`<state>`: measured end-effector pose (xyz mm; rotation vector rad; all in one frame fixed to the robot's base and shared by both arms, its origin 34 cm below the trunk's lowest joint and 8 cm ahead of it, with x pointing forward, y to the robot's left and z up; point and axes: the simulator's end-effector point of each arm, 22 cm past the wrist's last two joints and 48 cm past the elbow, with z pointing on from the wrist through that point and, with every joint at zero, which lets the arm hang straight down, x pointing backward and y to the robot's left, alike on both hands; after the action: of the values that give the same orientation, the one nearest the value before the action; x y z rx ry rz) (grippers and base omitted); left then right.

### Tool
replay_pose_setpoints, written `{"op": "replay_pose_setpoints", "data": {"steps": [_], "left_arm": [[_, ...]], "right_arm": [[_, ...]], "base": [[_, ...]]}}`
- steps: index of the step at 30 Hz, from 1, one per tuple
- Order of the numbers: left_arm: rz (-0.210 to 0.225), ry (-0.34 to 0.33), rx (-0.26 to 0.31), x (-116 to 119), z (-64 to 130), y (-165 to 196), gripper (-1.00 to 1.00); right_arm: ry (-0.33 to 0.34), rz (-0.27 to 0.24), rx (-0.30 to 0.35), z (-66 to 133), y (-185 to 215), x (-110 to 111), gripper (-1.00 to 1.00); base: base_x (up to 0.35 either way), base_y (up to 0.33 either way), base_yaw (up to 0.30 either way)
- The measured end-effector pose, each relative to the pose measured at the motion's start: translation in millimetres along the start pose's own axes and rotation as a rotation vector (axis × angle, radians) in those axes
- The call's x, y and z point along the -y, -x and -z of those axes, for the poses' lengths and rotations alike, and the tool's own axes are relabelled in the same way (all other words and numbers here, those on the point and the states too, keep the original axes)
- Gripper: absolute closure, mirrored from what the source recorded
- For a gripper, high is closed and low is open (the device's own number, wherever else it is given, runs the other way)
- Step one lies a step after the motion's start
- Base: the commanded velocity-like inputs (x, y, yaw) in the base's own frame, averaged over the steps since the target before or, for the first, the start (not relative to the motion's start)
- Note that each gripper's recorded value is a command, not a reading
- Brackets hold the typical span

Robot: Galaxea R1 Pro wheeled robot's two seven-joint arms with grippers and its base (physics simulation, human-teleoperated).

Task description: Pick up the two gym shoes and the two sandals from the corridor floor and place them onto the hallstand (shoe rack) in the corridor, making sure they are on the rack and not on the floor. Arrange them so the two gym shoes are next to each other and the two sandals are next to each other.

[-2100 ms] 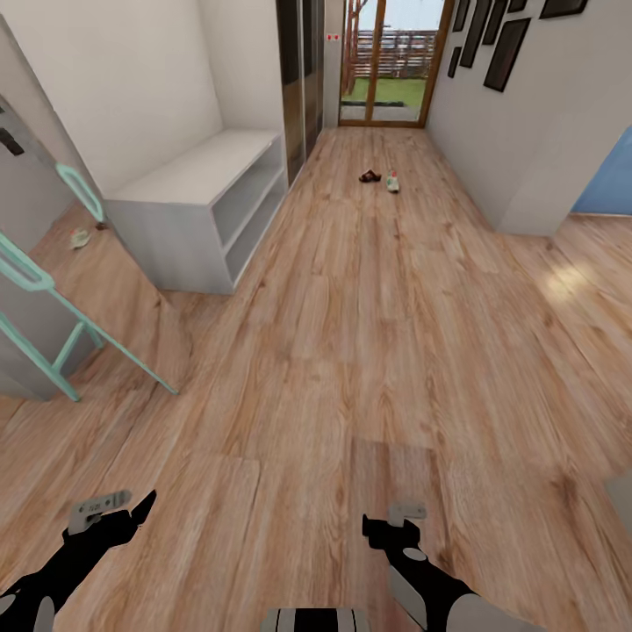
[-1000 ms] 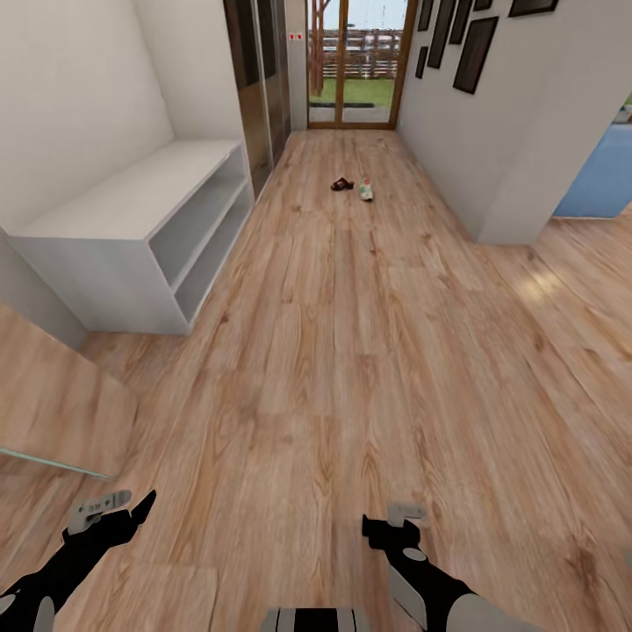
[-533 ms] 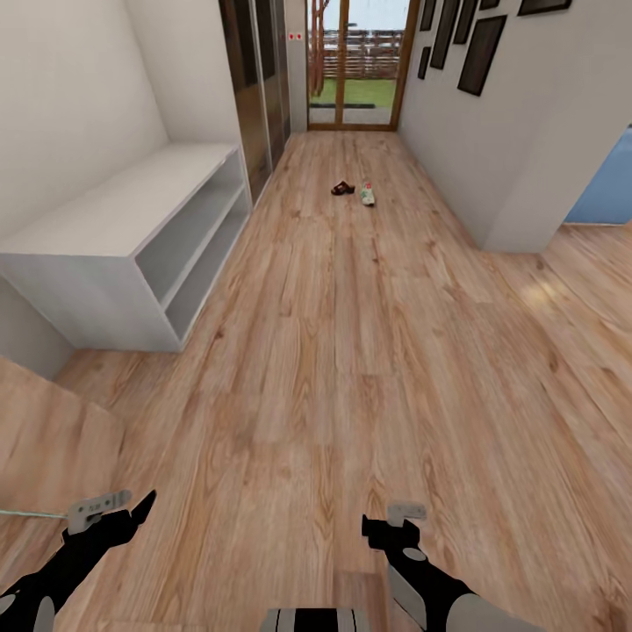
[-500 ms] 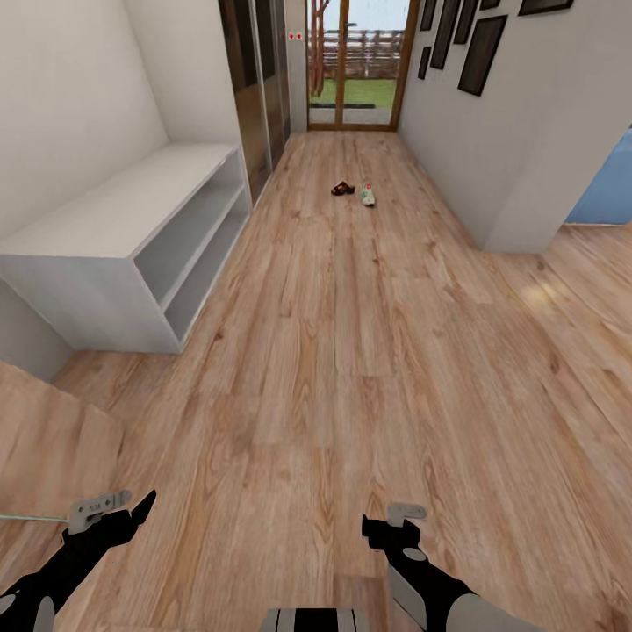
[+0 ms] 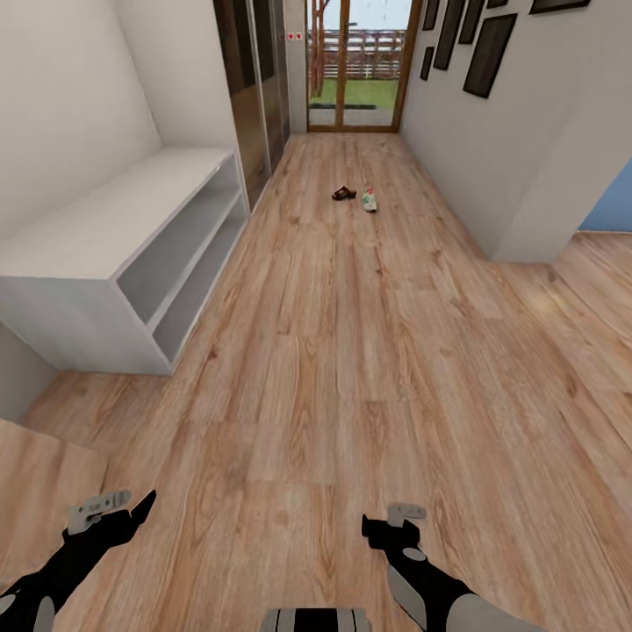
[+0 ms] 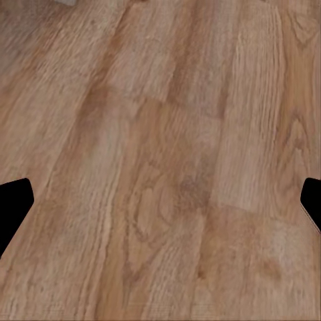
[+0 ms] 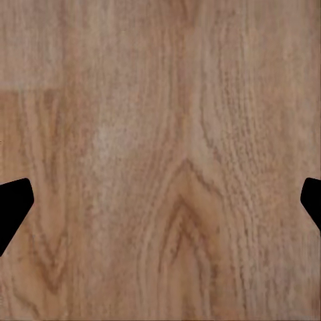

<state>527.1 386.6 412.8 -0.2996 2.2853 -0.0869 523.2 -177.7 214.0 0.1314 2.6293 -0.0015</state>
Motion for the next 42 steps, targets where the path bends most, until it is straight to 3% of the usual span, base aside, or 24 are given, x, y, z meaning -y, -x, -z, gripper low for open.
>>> {"op": "replay_pose_setpoints", "data": {"steps": [42], "left_arm": [[0.001,0.001,0.001,-0.1,0.0,0.1,-1.00]], "right_arm": [[0.000,0.000,0.001,-0.1,0.5,-0.1,-1.00]], "base": [[0.333,0.000,0.000]]}}
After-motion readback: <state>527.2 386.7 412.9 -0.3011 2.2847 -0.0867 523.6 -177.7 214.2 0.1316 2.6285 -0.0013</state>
